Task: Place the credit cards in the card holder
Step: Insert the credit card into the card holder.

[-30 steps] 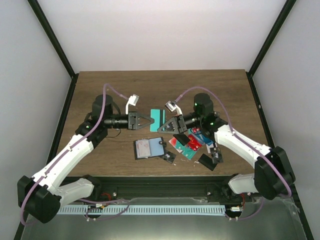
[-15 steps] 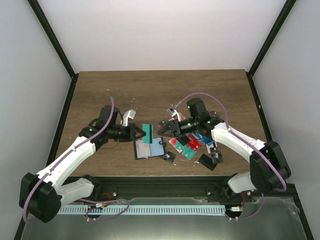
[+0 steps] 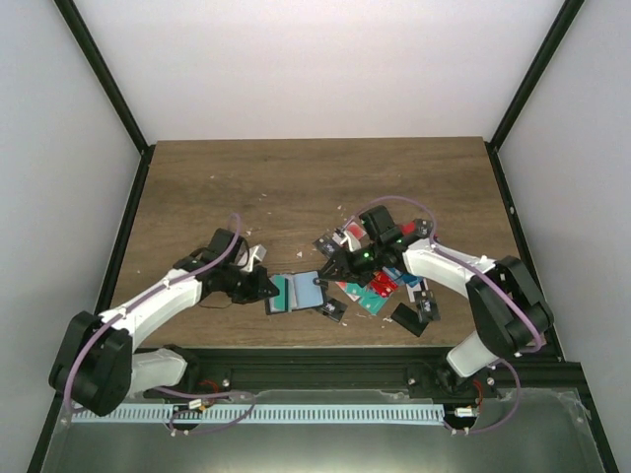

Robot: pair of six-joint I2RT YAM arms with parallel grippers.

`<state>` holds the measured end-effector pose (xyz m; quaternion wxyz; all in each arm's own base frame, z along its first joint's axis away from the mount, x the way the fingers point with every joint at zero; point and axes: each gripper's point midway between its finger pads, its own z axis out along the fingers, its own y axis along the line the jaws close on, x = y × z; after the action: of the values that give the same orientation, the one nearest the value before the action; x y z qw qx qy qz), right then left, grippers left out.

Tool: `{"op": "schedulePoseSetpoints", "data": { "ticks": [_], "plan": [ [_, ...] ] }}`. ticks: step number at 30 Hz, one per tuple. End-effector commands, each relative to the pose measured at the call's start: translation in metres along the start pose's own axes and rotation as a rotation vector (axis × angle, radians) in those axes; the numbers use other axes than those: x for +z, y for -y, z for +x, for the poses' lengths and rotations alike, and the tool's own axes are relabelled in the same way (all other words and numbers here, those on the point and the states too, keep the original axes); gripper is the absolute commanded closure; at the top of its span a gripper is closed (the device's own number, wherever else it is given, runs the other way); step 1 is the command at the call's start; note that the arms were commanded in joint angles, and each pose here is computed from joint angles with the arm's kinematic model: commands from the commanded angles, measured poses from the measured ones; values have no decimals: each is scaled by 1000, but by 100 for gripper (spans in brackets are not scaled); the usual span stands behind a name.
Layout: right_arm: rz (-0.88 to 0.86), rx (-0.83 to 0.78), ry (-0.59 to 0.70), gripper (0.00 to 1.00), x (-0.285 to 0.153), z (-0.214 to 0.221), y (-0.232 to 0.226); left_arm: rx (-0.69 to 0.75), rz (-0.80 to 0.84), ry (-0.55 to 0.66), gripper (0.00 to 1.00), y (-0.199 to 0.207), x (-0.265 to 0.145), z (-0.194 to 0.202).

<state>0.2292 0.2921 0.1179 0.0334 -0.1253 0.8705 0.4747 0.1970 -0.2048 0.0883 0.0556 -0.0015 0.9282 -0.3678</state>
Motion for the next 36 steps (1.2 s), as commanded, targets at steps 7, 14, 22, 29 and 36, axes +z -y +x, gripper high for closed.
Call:
{"op": "schedulePoseSetpoints", "data": {
  "ticks": [7, 14, 22, 29, 36],
  "plan": [
    [81, 46, -17, 81, 15, 1, 36, 17, 28, -13, 96, -6, 23, -11],
    [91, 58, -35, 83, 23, 2, 47, 13, 33, -30, 96, -10, 33, -14],
    [104, 70, -58, 86, 32, 5, 61, 18, 40, -48, 96, -14, 42, -15],
    [110, 79, -68, 86, 38, 5, 68, 24, 43, -61, 96, -16, 48, -16],
    [112, 86, -75, 86, 43, 3, 73, 47, 54, -57, 96, -12, 49, -20]
  ]
}}
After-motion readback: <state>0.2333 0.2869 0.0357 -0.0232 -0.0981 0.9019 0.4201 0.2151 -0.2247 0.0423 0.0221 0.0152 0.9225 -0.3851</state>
